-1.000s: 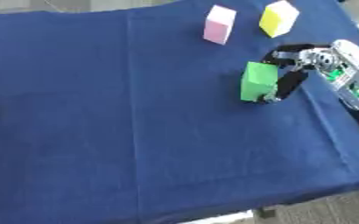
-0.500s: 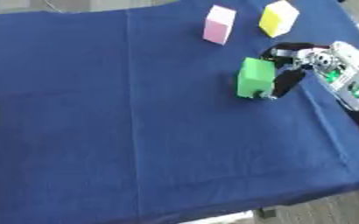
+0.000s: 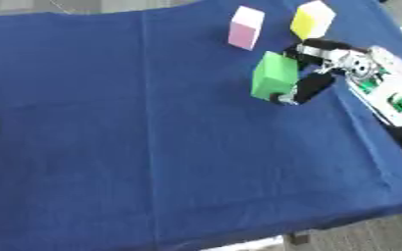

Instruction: Pick up the objects with one hand, pass them to the other hand, and then place them into the box on the other side of the table.

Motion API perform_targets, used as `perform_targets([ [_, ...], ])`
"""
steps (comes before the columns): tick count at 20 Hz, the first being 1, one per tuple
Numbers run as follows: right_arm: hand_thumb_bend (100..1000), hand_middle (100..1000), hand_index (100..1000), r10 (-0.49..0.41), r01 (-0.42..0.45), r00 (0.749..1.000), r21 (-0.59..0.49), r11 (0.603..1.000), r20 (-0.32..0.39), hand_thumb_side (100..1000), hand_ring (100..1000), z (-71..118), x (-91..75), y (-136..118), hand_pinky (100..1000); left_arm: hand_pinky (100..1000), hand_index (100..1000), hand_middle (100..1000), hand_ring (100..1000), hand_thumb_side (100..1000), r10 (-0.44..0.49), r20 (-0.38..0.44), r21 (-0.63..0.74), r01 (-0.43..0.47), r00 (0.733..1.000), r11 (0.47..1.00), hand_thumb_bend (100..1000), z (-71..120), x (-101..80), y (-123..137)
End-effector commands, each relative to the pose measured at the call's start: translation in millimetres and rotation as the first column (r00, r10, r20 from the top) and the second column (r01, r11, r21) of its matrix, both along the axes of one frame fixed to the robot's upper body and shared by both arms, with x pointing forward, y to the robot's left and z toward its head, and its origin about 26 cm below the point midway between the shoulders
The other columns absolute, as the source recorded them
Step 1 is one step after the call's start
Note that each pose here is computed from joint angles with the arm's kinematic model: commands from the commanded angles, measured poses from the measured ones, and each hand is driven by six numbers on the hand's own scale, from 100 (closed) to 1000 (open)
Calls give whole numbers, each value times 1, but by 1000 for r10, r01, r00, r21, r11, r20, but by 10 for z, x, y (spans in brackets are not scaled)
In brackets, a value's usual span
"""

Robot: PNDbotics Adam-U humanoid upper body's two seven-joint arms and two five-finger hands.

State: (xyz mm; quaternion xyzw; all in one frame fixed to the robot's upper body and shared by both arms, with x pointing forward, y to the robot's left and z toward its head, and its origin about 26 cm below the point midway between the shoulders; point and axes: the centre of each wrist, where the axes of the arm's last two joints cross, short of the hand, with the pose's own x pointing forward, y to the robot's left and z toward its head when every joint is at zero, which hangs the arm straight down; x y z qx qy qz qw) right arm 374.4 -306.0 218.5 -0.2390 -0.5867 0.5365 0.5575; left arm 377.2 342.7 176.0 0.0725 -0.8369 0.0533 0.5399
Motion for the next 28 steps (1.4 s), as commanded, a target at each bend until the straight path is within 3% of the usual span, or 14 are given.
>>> perform_targets([
  [1, 206, 518, 540, 13, -15, 999, 51, 999, 49, 137, 703, 129, -45, 93, 821, 778, 879, 739, 721, 630, -22, 54, 68, 18, 998, 998, 609, 250, -29, 10],
  [7, 191, 519, 545, 26, -37, 997, 150, 988, 78, 138, 697, -19, -38, 342, 817, 778, 877, 737, 722, 602, -122, 95, 219, 99, 988, 971, 612, 579, -98, -189],
  [15, 167, 513, 543, 41, -72, 992, 273, 959, 118, 142, 686, -222, -31, 603, 807, 776, 871, 719, 717, 593, -280, 67, 481, 215, 958, 850, 613, 1026, -269, -527],
  [28, 137, 504, 539, 94, -145, 988, 498, 855, 126, 151, 676, -463, -61, 906, 801, 769, 866, 713, 708, 591, -401, -56, 666, 334, 914, 667, 611, 1256, -408, -853],
])
